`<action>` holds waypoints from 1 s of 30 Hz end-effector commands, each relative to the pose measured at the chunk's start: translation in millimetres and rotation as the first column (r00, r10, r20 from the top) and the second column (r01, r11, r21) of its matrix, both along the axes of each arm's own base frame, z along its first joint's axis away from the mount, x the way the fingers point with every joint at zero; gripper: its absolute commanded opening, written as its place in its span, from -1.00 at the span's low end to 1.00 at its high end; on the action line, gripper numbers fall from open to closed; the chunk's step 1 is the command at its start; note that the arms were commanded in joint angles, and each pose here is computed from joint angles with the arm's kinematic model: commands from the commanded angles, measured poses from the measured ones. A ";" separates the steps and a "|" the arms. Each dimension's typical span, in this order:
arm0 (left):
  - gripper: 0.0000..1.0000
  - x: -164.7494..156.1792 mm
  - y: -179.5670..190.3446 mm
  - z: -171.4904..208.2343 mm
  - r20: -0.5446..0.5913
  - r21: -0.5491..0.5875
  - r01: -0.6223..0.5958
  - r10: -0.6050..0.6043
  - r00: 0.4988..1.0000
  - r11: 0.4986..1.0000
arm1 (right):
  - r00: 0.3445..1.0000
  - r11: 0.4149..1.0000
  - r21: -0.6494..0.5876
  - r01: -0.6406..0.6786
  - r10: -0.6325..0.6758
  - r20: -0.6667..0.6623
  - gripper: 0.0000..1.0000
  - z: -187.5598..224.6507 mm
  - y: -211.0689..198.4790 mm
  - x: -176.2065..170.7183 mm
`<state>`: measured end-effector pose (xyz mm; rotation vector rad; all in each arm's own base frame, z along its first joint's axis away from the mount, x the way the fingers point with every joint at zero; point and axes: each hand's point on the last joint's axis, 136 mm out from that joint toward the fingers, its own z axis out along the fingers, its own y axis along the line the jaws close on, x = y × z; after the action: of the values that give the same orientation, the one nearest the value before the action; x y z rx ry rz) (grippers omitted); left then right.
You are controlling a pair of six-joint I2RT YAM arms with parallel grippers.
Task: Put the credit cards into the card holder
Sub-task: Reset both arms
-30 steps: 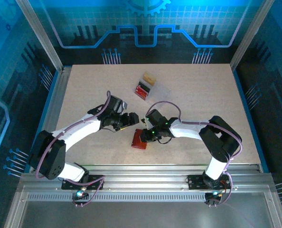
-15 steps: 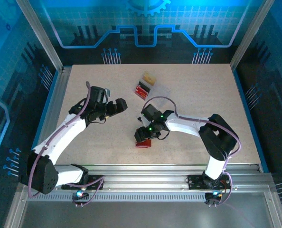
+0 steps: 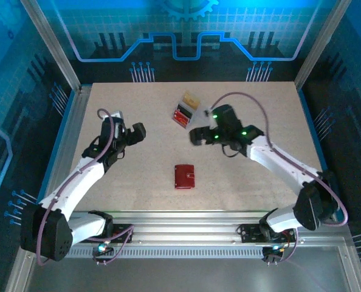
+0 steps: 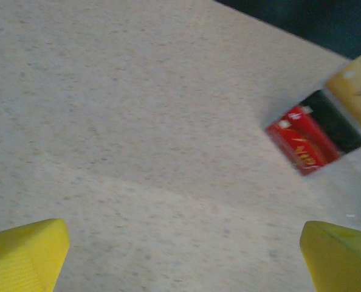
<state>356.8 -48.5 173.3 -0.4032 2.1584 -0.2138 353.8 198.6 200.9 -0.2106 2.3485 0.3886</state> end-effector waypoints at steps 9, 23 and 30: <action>0.98 30.0 86.0 -45.9 0.197 0.301 -0.176 0.120 0.973 0.937 | 0.853 0.830 -0.301 0.470 -0.339 0.396 1.00 -39.0 -183.1 34.7; 0.98 35.4 63.3 -73.8 0.290 0.320 -0.069 -0.028 0.957 0.945 | 0.878 0.917 -0.168 0.361 -0.273 0.394 1.00 -99.4 -192.9 46.4; 0.98 38.8 56.4 -74.9 0.275 0.320 -0.028 -0.064 0.959 0.947 | 0.860 0.919 -0.173 0.354 -0.247 0.447 1.00 -105.0 -186.7 41.6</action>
<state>389.5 13.0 89.0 -0.1894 1.9025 0.0918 385.9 7.0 76.3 -0.0104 2.0417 -0.1145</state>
